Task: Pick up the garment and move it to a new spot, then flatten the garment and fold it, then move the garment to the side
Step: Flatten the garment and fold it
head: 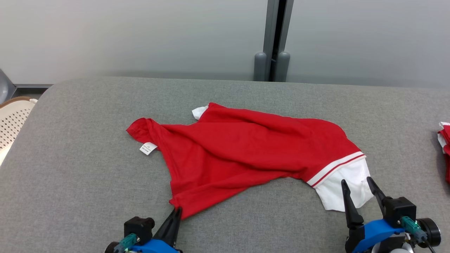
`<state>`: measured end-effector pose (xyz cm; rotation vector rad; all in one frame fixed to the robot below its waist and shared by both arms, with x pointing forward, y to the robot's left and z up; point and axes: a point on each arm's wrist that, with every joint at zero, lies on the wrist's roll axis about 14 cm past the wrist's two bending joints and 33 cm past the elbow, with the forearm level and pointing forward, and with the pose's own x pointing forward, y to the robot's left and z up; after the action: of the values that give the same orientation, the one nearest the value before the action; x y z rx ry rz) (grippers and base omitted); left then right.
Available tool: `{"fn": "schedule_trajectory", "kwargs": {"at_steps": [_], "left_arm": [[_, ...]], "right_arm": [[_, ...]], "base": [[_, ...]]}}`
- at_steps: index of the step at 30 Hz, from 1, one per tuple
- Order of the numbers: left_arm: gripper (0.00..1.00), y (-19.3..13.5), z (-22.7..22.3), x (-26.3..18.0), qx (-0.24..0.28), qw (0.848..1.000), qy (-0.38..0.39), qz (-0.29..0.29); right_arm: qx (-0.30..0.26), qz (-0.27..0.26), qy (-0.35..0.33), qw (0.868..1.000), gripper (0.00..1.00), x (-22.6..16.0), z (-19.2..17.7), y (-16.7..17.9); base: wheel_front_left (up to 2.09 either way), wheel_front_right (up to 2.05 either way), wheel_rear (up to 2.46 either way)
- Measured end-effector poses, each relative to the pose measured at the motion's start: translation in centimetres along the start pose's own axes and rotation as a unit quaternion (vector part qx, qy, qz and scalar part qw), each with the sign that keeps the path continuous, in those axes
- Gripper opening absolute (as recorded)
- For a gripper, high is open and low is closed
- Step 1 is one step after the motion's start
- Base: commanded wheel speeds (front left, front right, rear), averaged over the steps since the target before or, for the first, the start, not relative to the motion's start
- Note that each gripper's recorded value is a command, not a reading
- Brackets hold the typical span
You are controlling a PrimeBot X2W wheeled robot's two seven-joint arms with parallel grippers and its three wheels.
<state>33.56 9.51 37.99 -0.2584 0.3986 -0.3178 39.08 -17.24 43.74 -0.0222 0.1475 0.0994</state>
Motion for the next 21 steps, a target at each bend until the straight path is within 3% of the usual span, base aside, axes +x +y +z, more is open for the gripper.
{"fn": "schedule_trajectory", "kwargs": {"at_steps": [12, 19, 20, 21], "left_arm": [[0.0, 6.0, 3.8, -0.9, 0.063, 0.994, -0.042, 0.083], [0.03, 6.1, -1.0, -3.1, 0.031, 0.994, 0.008, 0.107], [0.38, 6.1, -1.8, -3.4, 0.023, 0.993, 0.016, 0.112], [0.83, 6.1, -2.3, -3.7, 0.016, 0.993, 0.021, 0.117]], "right_arm": [[0.004, -0.009, -0.006, 1.0, 1.0, -1.0, 0.3, -0.5], [0.022, -0.023, -0.002, 1.0, 1.0, -2.6, -0.3, -1.1], [0.023, -0.024, -0.001, 0.999, 1.0, -2.8, -0.4, -1.1], [0.023, -0.024, -0.002, 0.999, 1.0, -2.9, -0.3, -1.1]], "base": [[0.0, 0.0, 0.0], [0.0, 0.0, 0.0], [0.0, 0.0, 0.0], [0.0, 0.0, 0.0]]}}
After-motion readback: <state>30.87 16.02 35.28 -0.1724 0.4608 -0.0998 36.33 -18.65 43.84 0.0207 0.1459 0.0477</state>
